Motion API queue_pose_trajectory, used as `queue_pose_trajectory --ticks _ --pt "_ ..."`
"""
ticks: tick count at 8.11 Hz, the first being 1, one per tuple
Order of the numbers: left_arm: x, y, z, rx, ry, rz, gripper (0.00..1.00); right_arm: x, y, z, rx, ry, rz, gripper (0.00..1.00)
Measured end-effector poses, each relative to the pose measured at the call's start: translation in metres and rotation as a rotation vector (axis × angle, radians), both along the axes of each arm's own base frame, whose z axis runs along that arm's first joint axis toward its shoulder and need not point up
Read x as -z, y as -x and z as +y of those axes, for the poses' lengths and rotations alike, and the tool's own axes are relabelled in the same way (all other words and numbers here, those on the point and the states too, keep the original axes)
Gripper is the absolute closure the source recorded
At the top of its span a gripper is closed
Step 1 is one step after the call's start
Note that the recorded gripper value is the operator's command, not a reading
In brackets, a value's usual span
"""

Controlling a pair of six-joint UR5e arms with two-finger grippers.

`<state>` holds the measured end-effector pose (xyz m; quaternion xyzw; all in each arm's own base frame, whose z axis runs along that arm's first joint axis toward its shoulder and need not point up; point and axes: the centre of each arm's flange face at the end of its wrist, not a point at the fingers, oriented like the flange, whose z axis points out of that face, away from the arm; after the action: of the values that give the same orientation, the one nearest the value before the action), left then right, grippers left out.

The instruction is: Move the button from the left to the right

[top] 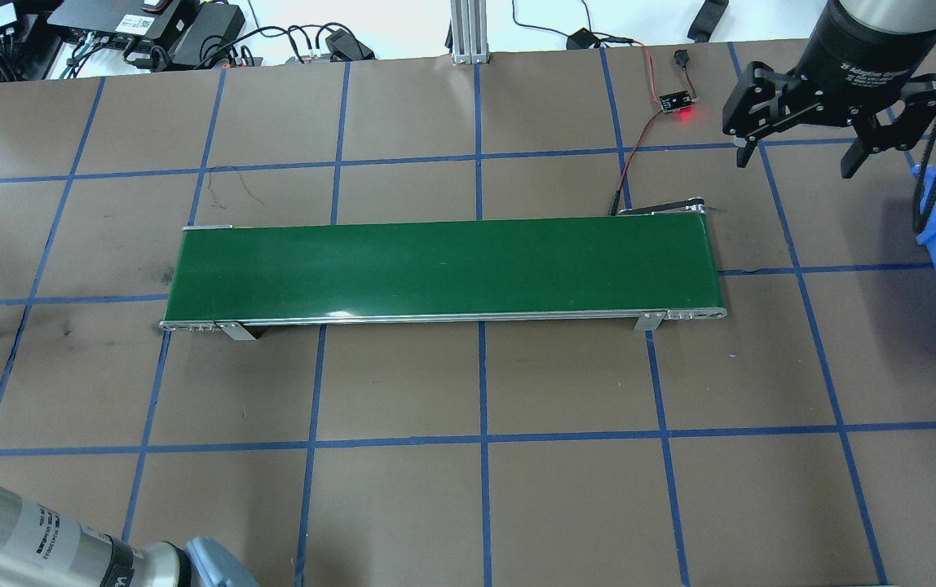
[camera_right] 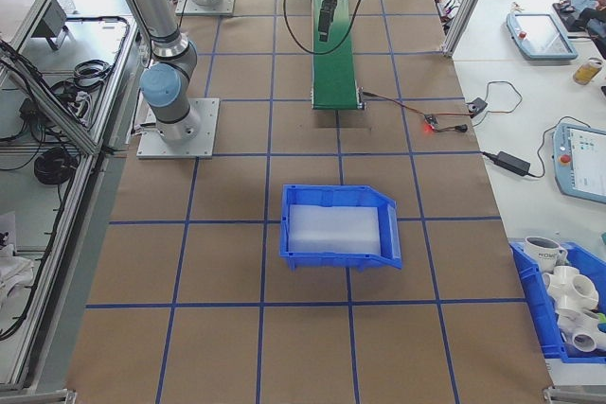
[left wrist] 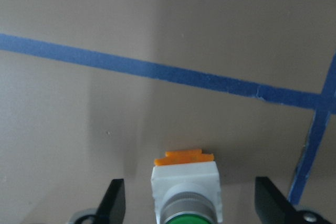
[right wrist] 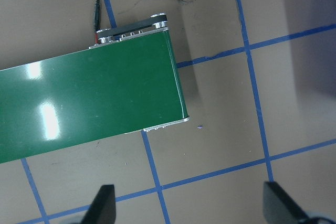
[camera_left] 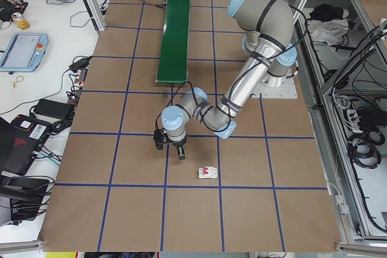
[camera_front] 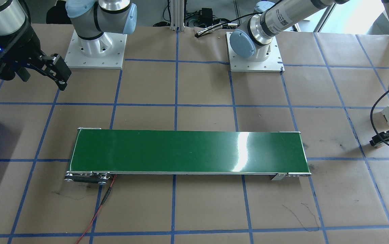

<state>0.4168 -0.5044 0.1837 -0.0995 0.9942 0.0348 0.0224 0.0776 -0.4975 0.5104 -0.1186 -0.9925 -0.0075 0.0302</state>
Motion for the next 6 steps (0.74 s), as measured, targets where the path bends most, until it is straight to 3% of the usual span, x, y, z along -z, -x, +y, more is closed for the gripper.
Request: queue_pose_trajectory --ticks 3,4,6 --pt "-0.008 0.0 0.001 -0.003 0.007 -0.003 1.0 0.0 0.0 0.0 0.0 0.0 0.003 0.0" --pt "-0.025 0.001 0.001 -0.003 0.017 -0.01 1.0 0.0 0.0 0.0 0.0 0.0 0.003 0.0" --pt "-0.084 0.028 0.003 0.01 0.066 0.037 1.0 0.0 0.0 0.0 0.0 0.001 0.002 0.0"
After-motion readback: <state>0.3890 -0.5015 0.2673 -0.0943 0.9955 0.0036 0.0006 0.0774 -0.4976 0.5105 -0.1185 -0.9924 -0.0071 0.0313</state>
